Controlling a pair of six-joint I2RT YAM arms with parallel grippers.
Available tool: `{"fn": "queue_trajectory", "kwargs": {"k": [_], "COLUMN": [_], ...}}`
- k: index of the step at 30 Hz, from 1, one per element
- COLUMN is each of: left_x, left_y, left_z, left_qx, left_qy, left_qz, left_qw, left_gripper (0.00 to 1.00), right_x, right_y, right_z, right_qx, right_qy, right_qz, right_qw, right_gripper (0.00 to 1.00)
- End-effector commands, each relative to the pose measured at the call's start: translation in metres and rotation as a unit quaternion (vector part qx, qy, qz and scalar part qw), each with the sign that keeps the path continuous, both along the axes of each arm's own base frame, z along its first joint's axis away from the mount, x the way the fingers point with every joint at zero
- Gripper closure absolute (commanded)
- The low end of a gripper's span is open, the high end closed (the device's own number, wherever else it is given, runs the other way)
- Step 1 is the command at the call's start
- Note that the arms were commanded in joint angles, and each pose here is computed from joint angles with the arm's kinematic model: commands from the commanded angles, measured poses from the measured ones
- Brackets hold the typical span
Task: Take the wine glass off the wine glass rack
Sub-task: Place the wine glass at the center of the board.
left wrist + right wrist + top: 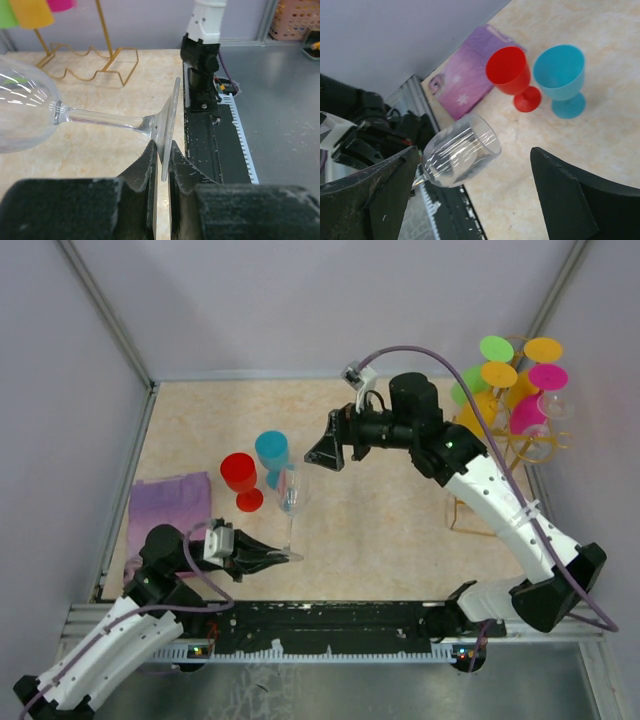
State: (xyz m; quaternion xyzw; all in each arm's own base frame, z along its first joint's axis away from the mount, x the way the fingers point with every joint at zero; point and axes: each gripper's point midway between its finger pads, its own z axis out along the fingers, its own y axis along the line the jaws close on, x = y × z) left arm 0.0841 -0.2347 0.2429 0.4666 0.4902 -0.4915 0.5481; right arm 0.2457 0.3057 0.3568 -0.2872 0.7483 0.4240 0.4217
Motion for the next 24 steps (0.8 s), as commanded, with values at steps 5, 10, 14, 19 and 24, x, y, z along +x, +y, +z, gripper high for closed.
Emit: {"fn": "queue_trajectory", "kwargs": {"k": [5, 10, 14, 19, 24], "left_x": [-0.039, -0.037, -0.031, -0.02, -0.017], "left_y": [0.005, 0.004, 0.005, 0.007, 0.008], "left_z": [0.02, 0.016, 0.015, 0.003, 0.007], "left_qx": [-0.002, 0.006, 0.014, 0.046, 0.045], "left_qy": [-0.145, -0.137, -0.139, -0.126, -0.131], "left_qz": [-0.114, -0.111, -0.089, -0.061, -0.049], "left_qw": [0.983, 0.984, 0.986, 0.989, 0.989], "left_gripper": [1.0, 1.0, 1.0, 1.0, 1.0], "right_x": [-0.048, -0.059, -0.079, -0.096, -0.103], "right_y": [0.022, 0.027, 0.028, 0.026, 0.025], "right_z": [0.012, -0.001, -0.004, -0.006, -0.014], "right_qx": [0.065, 0.065, 0.063, 0.062, 0.05], "right_qy": [0.101, 0.142, 0.145, 0.148, 0.16], "right_qz": [0.189, 0.229, 0.284, 0.323, 0.336], "right_qw": [0.975, 0.961, 0.946, 0.933, 0.927], "right_gripper": [0.11, 0.27, 0.37, 0.46, 0.57]}}
